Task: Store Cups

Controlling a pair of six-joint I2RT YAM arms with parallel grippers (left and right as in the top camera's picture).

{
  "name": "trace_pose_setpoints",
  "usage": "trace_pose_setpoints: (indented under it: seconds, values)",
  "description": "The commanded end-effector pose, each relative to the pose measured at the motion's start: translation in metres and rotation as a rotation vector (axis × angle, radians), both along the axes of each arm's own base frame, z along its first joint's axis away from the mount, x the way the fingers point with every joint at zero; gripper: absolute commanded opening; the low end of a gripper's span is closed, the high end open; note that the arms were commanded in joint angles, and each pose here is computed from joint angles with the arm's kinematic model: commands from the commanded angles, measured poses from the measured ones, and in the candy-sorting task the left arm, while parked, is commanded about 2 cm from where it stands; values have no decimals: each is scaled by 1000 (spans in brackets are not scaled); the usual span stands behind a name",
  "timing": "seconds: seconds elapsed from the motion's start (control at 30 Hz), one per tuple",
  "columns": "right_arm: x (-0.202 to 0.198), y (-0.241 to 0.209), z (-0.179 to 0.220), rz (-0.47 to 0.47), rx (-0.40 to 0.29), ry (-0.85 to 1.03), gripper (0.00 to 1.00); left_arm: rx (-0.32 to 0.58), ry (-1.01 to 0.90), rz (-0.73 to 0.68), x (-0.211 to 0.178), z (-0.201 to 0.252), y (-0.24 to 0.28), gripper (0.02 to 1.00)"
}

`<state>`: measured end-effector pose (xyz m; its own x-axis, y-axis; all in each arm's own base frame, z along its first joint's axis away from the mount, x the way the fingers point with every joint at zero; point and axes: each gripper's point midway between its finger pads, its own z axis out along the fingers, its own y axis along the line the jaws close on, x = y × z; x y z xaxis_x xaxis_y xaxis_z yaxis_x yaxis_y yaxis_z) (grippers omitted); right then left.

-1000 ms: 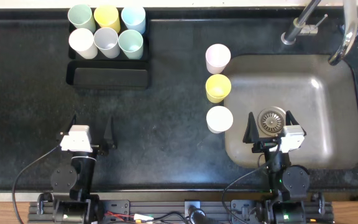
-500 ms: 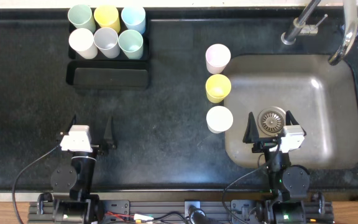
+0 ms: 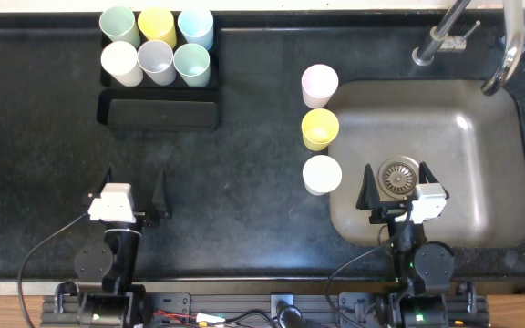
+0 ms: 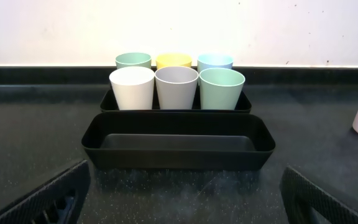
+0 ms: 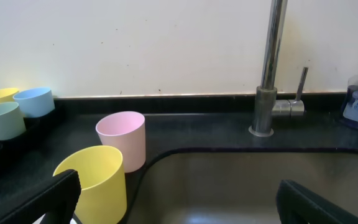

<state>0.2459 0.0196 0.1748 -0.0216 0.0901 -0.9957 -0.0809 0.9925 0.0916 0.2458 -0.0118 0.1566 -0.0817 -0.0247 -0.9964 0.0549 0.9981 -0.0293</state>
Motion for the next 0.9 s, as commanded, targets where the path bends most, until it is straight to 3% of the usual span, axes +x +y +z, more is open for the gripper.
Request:
trace_pose_setpoints:
  seconds: [0.03, 0.37, 0.53, 0.77, 0.9]
  values:
    - [0, -1, -3, -3, -6, -3, 998, -8, -5, -15, 0, 1, -3, 998]
    - [0, -1, -3, -3, -6, -3, 998, -11, -3, -25, -1, 4, -4, 998]
    - [0, -1, -3, -3, -6, -3, 998, -23, 107, -132, 8, 48, -23, 998]
    - [0, -1, -3, -3, -6, -3, 998, -115, 412, -429, 88, 152, -80, 998]
    - [0, -1, -3, -4, -6, -3, 996, -237, 661, -345, 156, 193, -119, 998]
